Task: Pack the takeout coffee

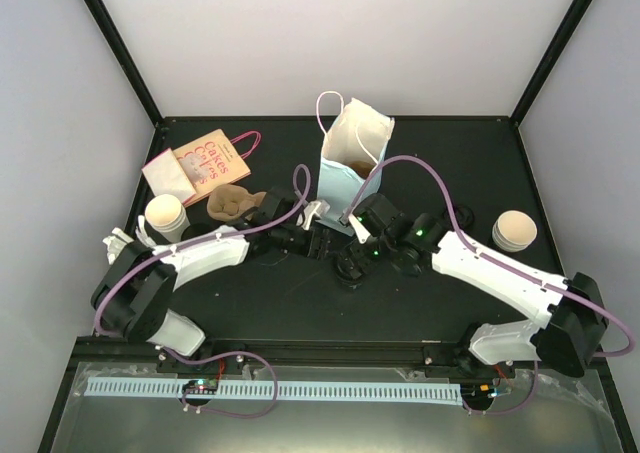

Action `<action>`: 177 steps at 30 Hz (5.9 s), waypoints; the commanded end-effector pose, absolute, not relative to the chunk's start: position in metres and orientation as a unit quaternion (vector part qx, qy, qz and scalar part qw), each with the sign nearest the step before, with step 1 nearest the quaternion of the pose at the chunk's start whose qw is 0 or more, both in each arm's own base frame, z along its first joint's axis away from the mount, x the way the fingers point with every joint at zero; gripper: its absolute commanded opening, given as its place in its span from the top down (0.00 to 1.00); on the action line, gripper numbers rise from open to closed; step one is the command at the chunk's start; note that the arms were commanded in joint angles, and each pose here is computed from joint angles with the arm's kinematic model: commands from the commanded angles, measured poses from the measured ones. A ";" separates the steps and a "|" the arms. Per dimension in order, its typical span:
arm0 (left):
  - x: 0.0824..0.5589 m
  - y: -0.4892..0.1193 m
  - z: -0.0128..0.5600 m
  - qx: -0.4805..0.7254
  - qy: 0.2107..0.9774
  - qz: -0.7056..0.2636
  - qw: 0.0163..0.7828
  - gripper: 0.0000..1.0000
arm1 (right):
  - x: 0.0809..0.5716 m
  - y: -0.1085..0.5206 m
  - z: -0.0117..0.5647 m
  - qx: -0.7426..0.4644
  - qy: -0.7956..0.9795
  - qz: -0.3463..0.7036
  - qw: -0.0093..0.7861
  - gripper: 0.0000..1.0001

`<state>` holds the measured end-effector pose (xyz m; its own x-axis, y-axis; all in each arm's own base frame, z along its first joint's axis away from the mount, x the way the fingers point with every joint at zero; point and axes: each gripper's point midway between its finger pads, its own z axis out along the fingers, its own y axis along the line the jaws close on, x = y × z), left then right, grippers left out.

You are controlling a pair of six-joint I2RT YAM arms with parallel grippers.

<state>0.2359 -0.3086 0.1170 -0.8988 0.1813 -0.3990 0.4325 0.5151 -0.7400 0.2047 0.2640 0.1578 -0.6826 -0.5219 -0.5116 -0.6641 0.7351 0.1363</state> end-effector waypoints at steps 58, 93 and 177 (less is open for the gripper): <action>0.212 -0.282 0.124 0.179 0.848 -0.480 0.139 0.30 | 0.193 0.264 0.144 -0.715 0.668 0.121 0.166 0.07; 0.212 -0.282 0.119 0.178 0.852 -0.476 0.129 0.33 | 0.200 0.269 0.128 -0.722 0.667 0.120 0.138 0.11; 0.218 -0.286 0.121 0.170 0.852 -0.477 0.131 0.35 | 0.193 0.271 0.134 -0.548 0.794 0.134 0.227 0.27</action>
